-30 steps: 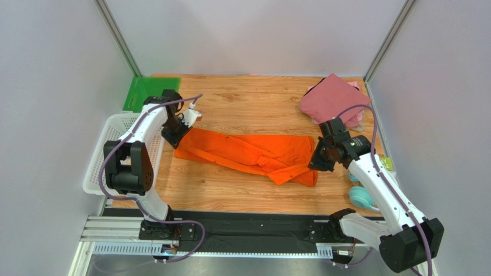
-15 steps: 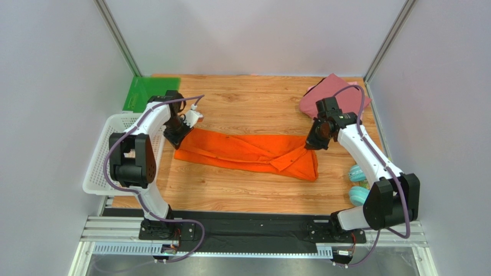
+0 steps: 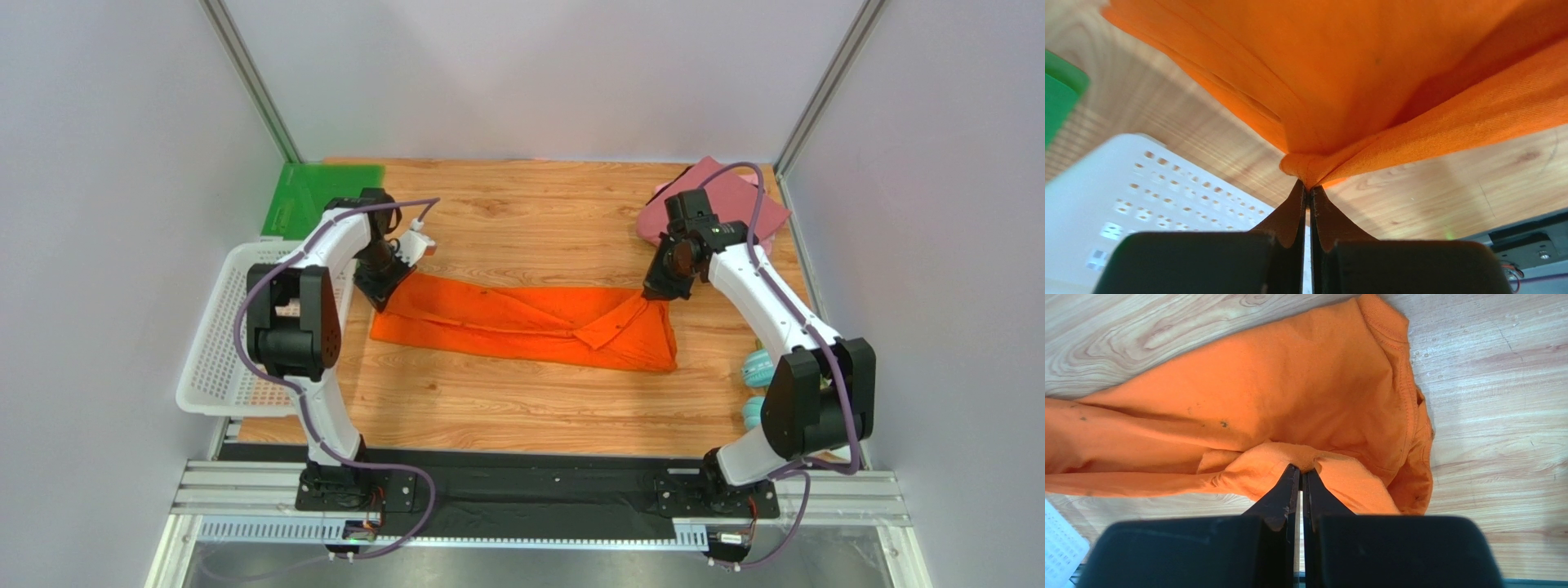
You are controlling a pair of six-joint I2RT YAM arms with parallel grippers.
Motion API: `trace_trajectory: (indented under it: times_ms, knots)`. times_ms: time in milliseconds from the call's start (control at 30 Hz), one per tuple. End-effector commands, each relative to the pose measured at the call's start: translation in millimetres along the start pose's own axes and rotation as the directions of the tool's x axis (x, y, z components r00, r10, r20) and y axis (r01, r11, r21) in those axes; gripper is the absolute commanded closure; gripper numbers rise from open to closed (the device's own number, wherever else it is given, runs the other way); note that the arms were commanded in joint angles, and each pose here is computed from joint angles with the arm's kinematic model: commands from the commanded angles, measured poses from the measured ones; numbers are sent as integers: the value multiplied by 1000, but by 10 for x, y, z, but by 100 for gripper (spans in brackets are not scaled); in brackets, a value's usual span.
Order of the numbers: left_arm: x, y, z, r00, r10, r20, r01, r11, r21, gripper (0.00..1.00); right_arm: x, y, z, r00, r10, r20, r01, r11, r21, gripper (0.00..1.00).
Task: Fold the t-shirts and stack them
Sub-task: Fold the tshirt
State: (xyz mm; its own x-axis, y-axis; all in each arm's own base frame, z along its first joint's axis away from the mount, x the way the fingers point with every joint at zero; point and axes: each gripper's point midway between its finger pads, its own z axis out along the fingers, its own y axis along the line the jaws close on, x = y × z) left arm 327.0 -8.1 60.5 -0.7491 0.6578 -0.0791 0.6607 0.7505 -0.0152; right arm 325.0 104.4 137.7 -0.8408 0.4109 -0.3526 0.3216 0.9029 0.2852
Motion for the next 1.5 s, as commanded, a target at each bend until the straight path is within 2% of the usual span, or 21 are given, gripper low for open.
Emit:
trace_trajectory:
  times_ms: [0,200,667,767,800,833,867,900,933,1000,1033,1067,1100,1200,1367,1467]
  knots:
    - [-197,291,-53,1000,22,13,-21,998,-67,100,-198,59,67,998,-19,57,19,1000,-7,100]
    - [-290,398,64,1000,18,-16,-19,998,-59,100,-249,31,252,999,-14,37,13,1000,13,100]
    - [-125,268,125,997,46,-57,-47,999,-27,100,-596,-149,878,1000,20,-17,-18,997,81,100]
    - [-117,298,88,996,48,-71,-52,997,-55,100,-702,-76,879,1000,29,-3,-29,997,66,91]
    - [-143,318,75,997,45,-64,-49,997,-66,100,-728,-62,863,999,33,1,-33,997,62,82]
    - [-143,329,59,997,42,-64,-46,996,-74,99,-735,-49,850,999,33,5,-33,998,59,79]
    - [-143,352,49,997,41,-67,-47,995,-85,98,-764,-52,824,999,29,18,-30,998,63,75]
    - [-157,368,25,997,41,-63,-47,995,-93,97,-761,-63,804,999,28,17,-29,997,70,65]
    - [-166,376,6,997,41,-58,-47,994,-99,91,-823,-113,774,999,22,41,-26,995,97,58]
    - [-172,395,-18,998,41,-57,-47,993,-109,84,-846,-141,691,998,10,55,-17,992,121,48]
    - [-173,404,-34,998,38,-56,-44,992,-116,75,-898,-131,643,997,4,73,-13,993,120,44]
    - [-169,416,-41,998,37,-60,-44,991,-123,72,-926,-124,557,996,0,89,-11,993,119,43]
    - [-173,439,-55,998,37,-59,-44,990,-136,65,-939,-112,513,995,-1,98,-10,993,116,43]
    - [-179,580,-175,997,33,-66,-46,975,-215,58,-957,-30,276,991,-5,135,-5,997,71,47]
    - [-427,839,-682,999,-4,48,21,933,-359,53,-653,98,67,991,-24,134,26,1000,-8,51]
    - [-585,891,-960,991,-43,124,88,920,-382,52,-350,194,24,995,-37,89,44,996,-78,53]
